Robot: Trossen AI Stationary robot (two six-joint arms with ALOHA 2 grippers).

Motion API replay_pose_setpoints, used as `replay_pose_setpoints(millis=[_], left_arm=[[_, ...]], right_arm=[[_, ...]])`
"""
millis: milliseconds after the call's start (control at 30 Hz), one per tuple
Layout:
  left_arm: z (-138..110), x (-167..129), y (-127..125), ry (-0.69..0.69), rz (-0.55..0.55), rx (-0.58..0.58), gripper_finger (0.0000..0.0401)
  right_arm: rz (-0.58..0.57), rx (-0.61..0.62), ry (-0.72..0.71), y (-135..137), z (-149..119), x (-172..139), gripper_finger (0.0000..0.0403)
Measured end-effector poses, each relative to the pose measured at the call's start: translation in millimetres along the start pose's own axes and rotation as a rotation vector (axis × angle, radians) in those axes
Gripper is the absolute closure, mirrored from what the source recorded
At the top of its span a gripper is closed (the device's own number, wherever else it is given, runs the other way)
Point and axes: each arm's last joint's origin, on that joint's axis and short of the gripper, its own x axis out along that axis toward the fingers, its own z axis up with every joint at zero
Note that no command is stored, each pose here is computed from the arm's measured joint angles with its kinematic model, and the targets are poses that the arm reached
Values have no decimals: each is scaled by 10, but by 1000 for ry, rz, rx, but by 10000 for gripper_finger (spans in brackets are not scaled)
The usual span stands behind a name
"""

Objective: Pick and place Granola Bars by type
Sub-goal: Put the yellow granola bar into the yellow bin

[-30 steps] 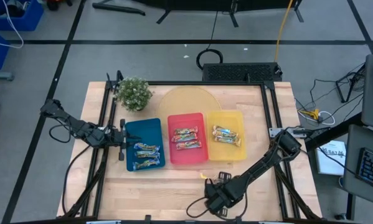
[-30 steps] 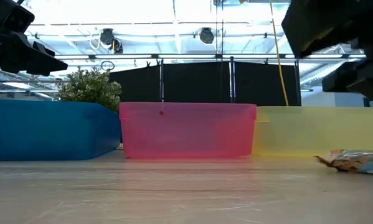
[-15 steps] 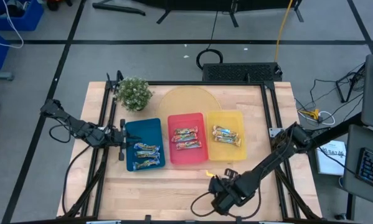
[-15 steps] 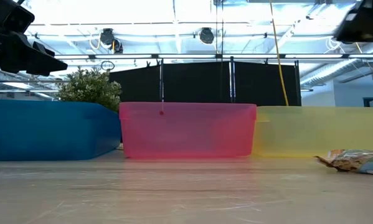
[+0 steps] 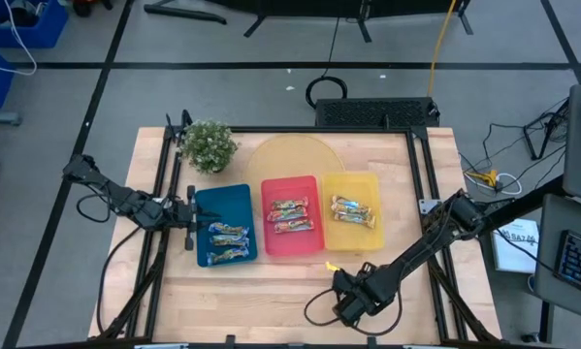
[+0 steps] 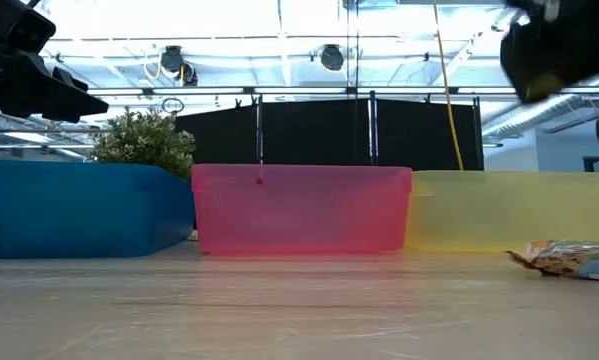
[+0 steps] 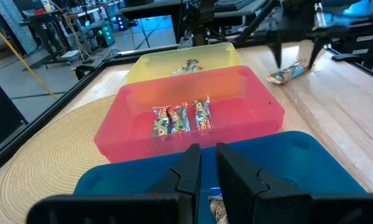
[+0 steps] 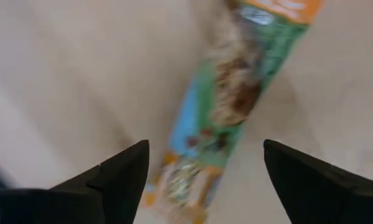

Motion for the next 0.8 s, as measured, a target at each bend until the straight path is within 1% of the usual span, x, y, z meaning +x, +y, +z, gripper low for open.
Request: replay_pose_setpoints(millis=[167, 333, 433, 500, 600, 800], left_arm=[[0, 0, 0, 0, 0, 0, 343], [1, 0, 0, -1, 0, 0, 343], [1, 0, 0, -1, 0, 0, 343], [1, 0, 0, -1, 0, 0, 343], [1, 0, 0, -1, 0, 0, 343], [2, 0, 0, -2, 0, 0, 343]], right_arm=[[15, 5, -6, -129, -18, 194, 95], [-46, -37, 15, -280, -45, 333, 112], [-74, -92, 29, -346, -66, 387, 126], [-90, -109, 36, -387, -80, 418, 140], [-104, -88, 36, -419, -91, 443, 168], [-110, -86, 15, -428, -87, 431, 242]])
